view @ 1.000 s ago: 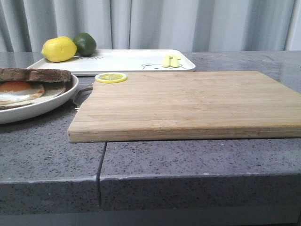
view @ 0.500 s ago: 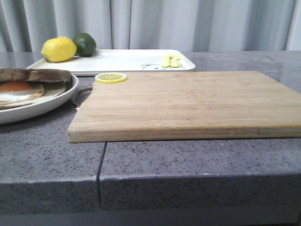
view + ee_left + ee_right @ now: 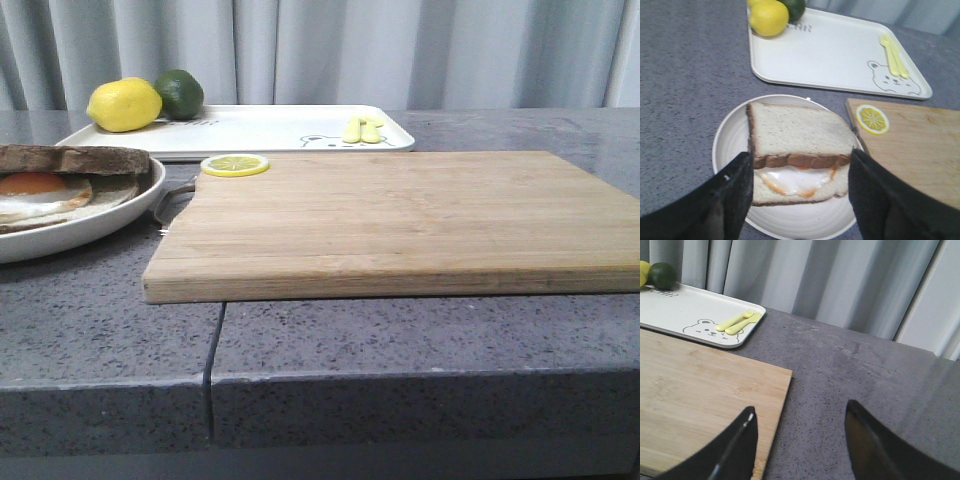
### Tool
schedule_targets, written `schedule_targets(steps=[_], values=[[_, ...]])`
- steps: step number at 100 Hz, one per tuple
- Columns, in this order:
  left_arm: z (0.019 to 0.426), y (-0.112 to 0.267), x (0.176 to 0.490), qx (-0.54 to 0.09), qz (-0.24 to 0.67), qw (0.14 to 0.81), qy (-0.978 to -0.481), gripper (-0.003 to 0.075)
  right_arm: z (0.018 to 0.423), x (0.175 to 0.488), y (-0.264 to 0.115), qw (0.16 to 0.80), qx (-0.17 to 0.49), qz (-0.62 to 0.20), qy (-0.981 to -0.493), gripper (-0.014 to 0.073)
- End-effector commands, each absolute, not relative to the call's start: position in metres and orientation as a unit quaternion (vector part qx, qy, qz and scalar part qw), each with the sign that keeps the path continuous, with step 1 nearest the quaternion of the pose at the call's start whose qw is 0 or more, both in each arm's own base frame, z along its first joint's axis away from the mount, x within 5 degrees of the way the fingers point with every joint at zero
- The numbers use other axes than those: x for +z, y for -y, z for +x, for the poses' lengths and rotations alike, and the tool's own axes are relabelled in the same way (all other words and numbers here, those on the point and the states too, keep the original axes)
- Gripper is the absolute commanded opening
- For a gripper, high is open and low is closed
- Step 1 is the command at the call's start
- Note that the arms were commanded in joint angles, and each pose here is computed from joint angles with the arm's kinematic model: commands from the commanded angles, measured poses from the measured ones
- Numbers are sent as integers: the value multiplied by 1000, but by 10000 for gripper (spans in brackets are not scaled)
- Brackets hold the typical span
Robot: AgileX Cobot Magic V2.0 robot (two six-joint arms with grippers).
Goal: Place bread and move sandwich to tray
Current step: 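Move the left gripper to the plate rim and grasp it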
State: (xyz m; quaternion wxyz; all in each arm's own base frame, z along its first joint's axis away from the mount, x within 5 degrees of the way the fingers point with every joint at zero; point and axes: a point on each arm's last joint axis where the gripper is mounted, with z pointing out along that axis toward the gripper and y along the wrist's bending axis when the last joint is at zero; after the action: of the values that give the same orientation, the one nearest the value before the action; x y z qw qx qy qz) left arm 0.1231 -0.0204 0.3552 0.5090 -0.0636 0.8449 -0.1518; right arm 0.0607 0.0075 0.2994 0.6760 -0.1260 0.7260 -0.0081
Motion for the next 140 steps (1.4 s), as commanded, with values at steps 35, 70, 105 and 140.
schedule_targets(steps=[35,70,105,140], values=[[167,-12,347,-84,-165,494,-849,386,60,315,-8,712,-10,-126,-691,403],[211,-18,310,-71,-169,417,-890,386,60,315,-8,712,-10,-126,-691,403],[225,-18,299,-87,-186,402,-892,386,60,315,-8,712,-10,-126,-691,403],[233,-15,289,-105,-181,383,-900,385,60,315,-8,712,-10,-126,-690,403]])
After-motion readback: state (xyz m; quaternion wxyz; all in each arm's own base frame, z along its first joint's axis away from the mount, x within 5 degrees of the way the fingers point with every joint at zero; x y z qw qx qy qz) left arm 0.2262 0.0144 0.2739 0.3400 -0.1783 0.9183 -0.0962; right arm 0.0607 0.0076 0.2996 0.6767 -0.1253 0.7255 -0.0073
